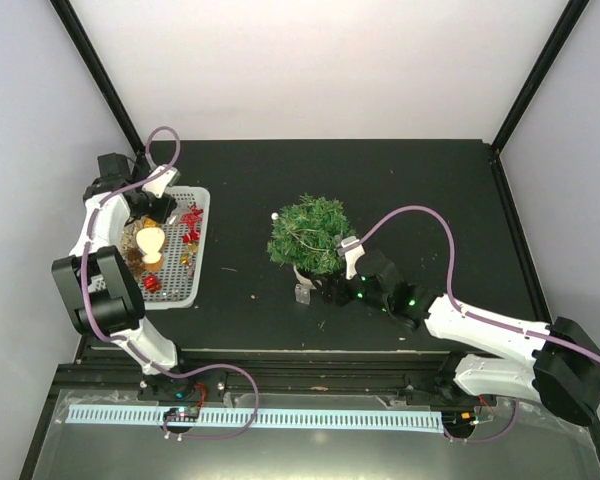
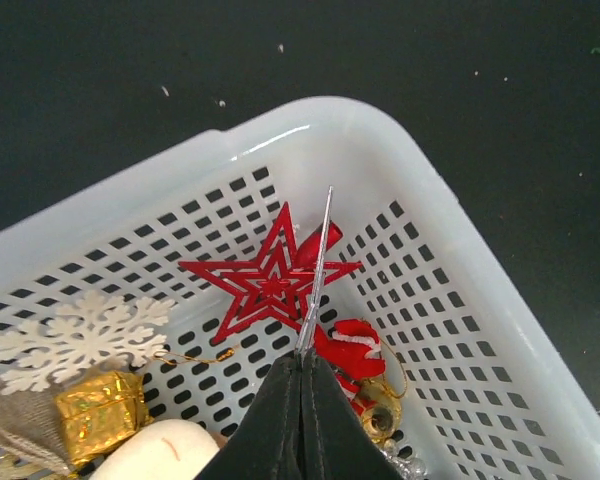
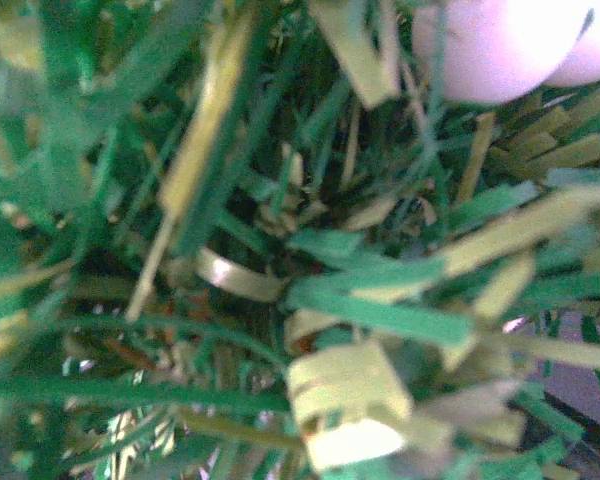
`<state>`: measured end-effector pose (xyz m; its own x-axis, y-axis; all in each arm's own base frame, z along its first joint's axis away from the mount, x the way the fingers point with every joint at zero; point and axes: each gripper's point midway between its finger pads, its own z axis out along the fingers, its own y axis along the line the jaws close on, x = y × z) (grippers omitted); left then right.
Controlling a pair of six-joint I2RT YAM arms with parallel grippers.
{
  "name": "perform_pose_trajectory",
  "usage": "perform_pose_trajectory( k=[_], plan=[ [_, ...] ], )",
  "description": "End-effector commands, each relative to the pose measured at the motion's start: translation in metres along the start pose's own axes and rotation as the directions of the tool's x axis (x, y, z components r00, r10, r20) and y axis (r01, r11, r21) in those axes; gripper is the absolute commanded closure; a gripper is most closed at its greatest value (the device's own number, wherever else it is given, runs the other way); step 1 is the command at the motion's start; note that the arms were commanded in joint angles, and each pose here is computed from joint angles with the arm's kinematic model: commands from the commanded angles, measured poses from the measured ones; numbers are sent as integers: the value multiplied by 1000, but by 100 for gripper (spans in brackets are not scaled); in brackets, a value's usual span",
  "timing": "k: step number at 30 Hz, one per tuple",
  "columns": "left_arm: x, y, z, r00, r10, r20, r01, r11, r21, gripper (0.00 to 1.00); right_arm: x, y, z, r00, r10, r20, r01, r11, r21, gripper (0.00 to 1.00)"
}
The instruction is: Decorate the small christmas tree
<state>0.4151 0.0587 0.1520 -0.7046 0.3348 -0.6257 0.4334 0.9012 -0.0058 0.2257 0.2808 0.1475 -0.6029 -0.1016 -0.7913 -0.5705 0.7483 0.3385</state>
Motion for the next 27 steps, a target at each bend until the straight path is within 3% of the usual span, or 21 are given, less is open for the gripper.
perform_pose_trajectory(
  k=[1, 17, 27],
  plan=[
    [-9, -3, -17, 998, 39, 51, -39, 999, -11, 99, -2, 0, -2, 1000, 7, 7, -7, 1000, -10, 17],
    [-10, -47, -81, 970, -12, 243, 0, 999, 51, 98, -9, 7, -17, 999, -47, 9, 47, 998, -33, 17],
    [-10, -73, -144, 921, -15, 390, 0, 999, 38, 98, -25, 33, -49, 991, -128, 50, 134, 980, -146, 20]
  ],
)
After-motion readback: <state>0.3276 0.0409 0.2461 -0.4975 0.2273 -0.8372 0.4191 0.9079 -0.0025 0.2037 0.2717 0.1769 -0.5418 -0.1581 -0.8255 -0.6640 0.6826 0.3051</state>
